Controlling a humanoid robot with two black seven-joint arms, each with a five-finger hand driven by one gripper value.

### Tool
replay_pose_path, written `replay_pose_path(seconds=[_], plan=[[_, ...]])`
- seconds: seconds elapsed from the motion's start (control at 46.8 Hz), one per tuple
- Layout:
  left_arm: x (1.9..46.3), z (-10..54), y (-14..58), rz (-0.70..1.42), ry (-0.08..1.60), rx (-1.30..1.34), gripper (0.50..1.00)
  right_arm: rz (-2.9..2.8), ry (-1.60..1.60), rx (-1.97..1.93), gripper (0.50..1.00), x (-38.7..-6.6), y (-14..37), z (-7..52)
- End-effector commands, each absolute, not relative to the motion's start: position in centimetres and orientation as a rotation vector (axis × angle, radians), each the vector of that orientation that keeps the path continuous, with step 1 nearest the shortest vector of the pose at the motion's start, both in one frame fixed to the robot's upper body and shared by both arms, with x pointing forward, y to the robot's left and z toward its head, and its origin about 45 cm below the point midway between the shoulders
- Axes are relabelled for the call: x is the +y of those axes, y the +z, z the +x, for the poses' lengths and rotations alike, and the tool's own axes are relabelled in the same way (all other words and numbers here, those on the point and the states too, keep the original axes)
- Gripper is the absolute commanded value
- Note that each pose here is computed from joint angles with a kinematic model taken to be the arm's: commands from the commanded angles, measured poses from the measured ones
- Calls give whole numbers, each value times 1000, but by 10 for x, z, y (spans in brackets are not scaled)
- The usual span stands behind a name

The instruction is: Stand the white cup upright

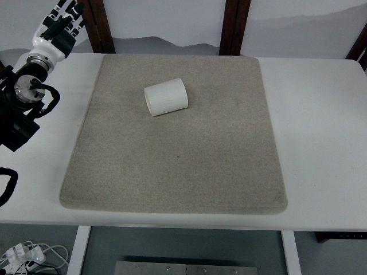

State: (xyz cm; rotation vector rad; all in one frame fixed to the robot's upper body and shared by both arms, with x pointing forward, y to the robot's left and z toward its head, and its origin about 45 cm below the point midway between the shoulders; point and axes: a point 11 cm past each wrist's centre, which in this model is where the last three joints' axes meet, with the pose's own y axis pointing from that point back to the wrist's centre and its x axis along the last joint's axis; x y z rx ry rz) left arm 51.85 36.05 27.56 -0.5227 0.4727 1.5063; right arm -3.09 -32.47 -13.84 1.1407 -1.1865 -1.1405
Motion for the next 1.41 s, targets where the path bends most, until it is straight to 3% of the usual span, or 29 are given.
replay_pose_path(seconds=[0.0,0.769,1.068,1.389], plan=[[360,518,276,-524,1503,472,1000,1141,-1140,-1187,952,-325,-138,-31],[355,521,299,-537,1433,432,1000,1140,-1141,-1186,952,-325,-138,-31],[333,522,317,-182,1319,141,1000,1141,-1140,-1187,952,-325,-138,-31],[293,511,353,12,1092,-119,1000,1141,-1140,-1187,952,-325,-138,-31]])
